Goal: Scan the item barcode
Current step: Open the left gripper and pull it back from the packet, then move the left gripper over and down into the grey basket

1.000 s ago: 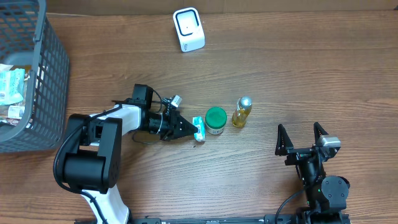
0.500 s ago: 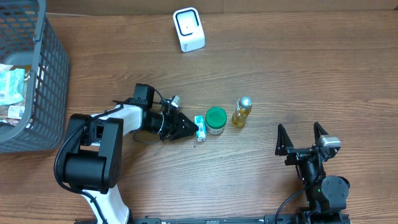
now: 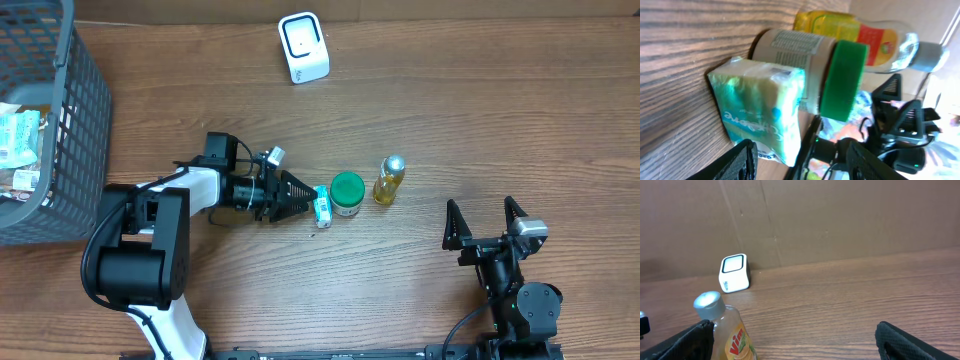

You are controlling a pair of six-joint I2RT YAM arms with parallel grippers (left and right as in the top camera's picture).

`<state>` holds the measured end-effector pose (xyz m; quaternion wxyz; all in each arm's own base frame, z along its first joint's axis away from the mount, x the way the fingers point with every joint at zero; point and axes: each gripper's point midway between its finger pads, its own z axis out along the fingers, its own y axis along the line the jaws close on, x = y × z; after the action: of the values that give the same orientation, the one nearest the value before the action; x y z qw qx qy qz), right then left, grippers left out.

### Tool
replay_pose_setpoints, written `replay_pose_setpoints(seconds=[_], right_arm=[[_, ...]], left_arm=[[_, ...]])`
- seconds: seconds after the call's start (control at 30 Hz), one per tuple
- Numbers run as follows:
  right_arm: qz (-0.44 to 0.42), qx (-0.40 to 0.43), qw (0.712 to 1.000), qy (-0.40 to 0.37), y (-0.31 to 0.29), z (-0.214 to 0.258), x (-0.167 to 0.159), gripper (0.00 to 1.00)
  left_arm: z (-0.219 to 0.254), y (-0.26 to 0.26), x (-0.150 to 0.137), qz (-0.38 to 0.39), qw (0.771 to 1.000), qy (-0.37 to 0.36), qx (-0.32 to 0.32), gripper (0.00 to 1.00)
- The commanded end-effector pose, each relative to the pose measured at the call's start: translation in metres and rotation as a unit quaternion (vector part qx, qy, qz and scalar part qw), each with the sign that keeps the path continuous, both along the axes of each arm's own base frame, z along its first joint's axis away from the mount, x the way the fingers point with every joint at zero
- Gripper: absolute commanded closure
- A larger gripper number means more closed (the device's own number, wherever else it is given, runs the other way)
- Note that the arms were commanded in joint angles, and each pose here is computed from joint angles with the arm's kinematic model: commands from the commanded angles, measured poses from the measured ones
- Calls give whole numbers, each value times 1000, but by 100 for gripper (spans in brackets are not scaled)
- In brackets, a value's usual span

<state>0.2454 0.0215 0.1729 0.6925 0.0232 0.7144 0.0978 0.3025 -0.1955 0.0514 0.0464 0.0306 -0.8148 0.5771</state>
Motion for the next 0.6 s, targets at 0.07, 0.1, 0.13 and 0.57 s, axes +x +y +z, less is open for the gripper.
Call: replay_pose_setpoints(seconds=[0.07,0.1,0.13,0.57], right_arm=[[1,2,1000,0,1,-3,0,0],[1,2,1000,0,1,-3,0,0],[1,2,1000,0,1,-3,0,0],[1,2,1000,0,1,-3,0,0]], left_arm=[[36,0,14,3,998,-59,-3,36],[41,1,15,6,998,-70,5,36],[49,2,17,11,996,-83,13,36],[239,44,70,128,929,-287,196,32]])
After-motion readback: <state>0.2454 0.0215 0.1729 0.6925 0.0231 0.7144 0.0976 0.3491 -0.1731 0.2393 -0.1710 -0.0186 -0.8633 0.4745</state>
